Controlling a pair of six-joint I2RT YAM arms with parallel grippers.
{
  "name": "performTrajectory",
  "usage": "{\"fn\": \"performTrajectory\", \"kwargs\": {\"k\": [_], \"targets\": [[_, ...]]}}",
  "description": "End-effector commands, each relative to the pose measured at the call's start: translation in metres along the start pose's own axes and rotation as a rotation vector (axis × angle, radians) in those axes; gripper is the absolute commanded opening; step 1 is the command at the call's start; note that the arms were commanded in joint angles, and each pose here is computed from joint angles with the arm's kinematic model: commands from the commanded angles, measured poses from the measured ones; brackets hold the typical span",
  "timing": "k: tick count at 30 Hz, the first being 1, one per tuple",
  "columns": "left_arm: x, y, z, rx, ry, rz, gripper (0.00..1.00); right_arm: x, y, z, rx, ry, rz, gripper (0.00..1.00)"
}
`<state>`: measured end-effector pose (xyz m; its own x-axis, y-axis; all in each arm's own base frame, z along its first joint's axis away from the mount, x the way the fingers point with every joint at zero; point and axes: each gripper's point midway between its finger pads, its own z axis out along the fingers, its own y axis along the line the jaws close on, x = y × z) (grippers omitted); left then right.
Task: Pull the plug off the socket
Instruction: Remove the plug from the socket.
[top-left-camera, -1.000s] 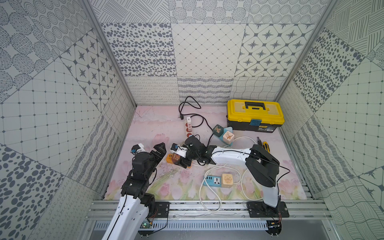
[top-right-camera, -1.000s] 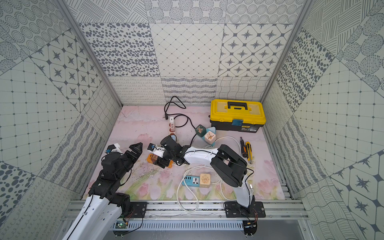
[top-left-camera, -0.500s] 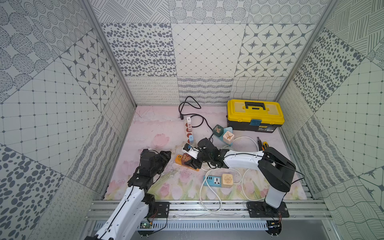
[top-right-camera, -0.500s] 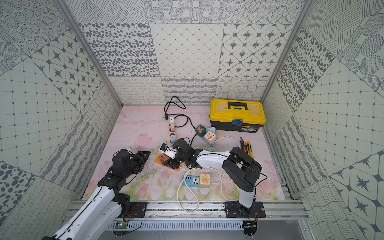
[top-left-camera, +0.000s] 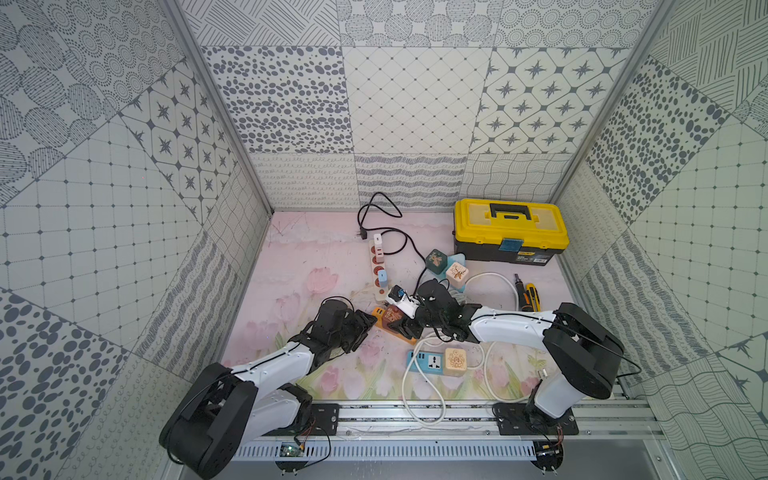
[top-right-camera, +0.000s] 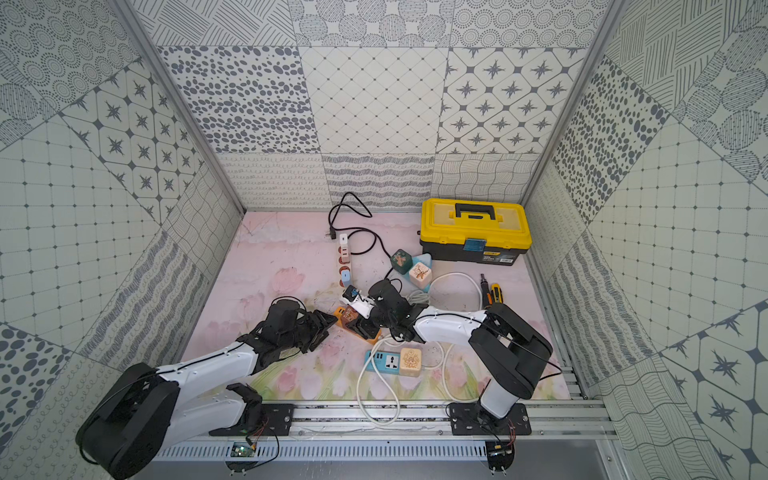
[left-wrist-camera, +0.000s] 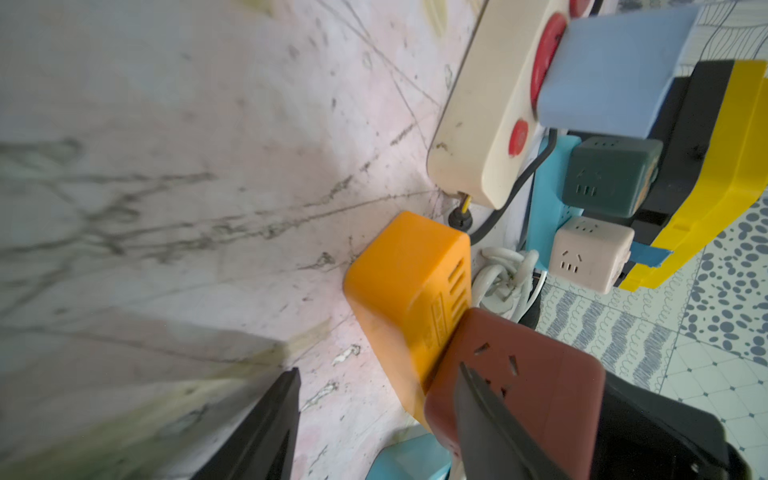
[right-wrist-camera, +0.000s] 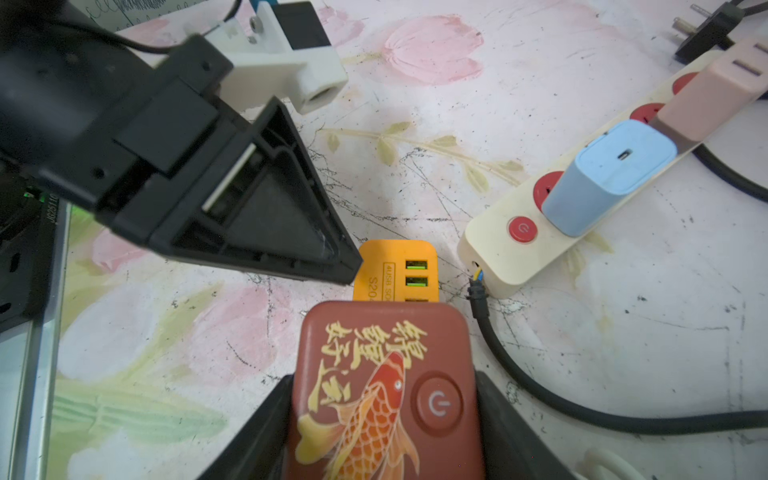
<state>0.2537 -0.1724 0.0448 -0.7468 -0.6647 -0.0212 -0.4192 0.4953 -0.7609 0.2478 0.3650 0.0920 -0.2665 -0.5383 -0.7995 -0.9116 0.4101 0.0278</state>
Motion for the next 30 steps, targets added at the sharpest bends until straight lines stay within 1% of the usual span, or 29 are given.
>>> {"fn": "performTrajectory", "kwargs": {"k": [1, 3, 9, 12, 13, 14, 17, 18, 22, 27, 30], "targets": [[0.003, -0.013, 0.018, 0.018, -0.005, -0.03, 0.55, -0.004, -0.007, -0.004, 0.031, -0.013, 0.0, 0.59], [0.002, -0.003, 0.021, -0.017, -0.013, -0.052, 0.5, -0.004, -0.006, -0.004, 0.029, -0.008, 0.001, 0.58], [-0.01, 0.026, 0.017, -0.167, -0.1, -0.089, 0.49, -0.008, -0.003, -0.002, 0.026, 0.002, -0.013, 0.58], [-0.013, 0.034, 0.014, -0.212, -0.12, -0.106, 0.49, -0.008, -0.002, 0.0, 0.035, 0.026, -0.027, 0.58], [-0.013, 0.037, 0.013, -0.225, -0.123, -0.111, 0.45, -0.009, -0.001, 0.001, 0.04, 0.032, -0.033, 0.59], [-0.013, 0.039, 0.012, -0.239, -0.129, -0.12, 0.44, -0.01, 0.0, 0.002, 0.046, 0.039, -0.035, 0.59], [-0.014, 0.047, 0.009, -0.277, -0.142, -0.129, 0.34, -0.013, 0.002, 0.003, 0.061, 0.06, -0.051, 0.6], [-0.014, 0.05, 0.008, -0.29, -0.147, -0.134, 0.32, -0.014, 0.003, 0.003, 0.063, 0.066, -0.06, 0.6], [-0.013, 0.057, 0.01, -0.32, -0.142, -0.14, 0.3, -0.017, 0.008, 0.007, 0.056, 0.099, -0.071, 0.62], [-0.011, 0.064, 0.016, -0.345, -0.125, -0.147, 0.3, -0.016, 0.006, 0.016, 0.054, 0.173, -0.006, 0.62], [-0.01, 0.07, 0.018, -0.362, -0.122, -0.151, 0.3, -0.014, -0.005, 0.014, 0.041, 0.184, 0.1, 0.6]]}}
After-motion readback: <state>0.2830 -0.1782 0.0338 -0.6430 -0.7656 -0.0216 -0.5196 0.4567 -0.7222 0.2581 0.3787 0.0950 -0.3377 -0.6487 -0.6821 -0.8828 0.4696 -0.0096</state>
